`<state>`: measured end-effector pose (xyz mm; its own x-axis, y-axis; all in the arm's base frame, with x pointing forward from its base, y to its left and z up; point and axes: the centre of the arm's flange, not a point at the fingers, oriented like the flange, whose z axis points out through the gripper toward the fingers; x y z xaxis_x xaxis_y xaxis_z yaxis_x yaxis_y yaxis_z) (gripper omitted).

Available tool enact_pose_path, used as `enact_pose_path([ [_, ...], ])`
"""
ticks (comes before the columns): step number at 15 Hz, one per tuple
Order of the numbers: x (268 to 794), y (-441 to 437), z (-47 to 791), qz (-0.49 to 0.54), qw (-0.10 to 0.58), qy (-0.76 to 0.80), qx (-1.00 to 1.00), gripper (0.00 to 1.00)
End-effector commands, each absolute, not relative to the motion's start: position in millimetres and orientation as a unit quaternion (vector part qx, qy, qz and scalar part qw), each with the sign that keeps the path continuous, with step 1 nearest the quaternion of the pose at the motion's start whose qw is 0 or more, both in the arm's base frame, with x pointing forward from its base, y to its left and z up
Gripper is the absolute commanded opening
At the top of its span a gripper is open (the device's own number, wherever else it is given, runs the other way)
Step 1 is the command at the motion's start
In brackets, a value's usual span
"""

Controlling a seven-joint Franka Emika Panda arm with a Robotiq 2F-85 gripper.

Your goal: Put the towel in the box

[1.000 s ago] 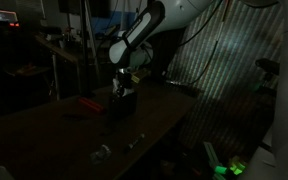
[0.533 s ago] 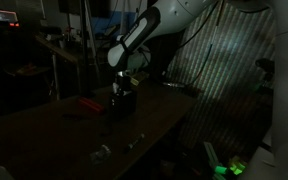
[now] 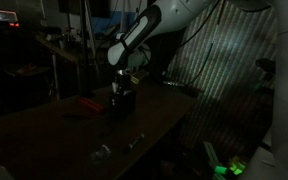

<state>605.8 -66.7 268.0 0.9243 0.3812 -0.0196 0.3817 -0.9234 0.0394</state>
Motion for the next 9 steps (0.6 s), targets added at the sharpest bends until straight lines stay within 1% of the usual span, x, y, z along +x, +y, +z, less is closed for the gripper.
enact_pose_path([
  [1,598.2,-63.1,296.5,0.003,0.037,0.197,0.98,0.0],
  [9,583.4,-57.0,333.4,0.029,0.051,0.192,0.98,0.0],
])
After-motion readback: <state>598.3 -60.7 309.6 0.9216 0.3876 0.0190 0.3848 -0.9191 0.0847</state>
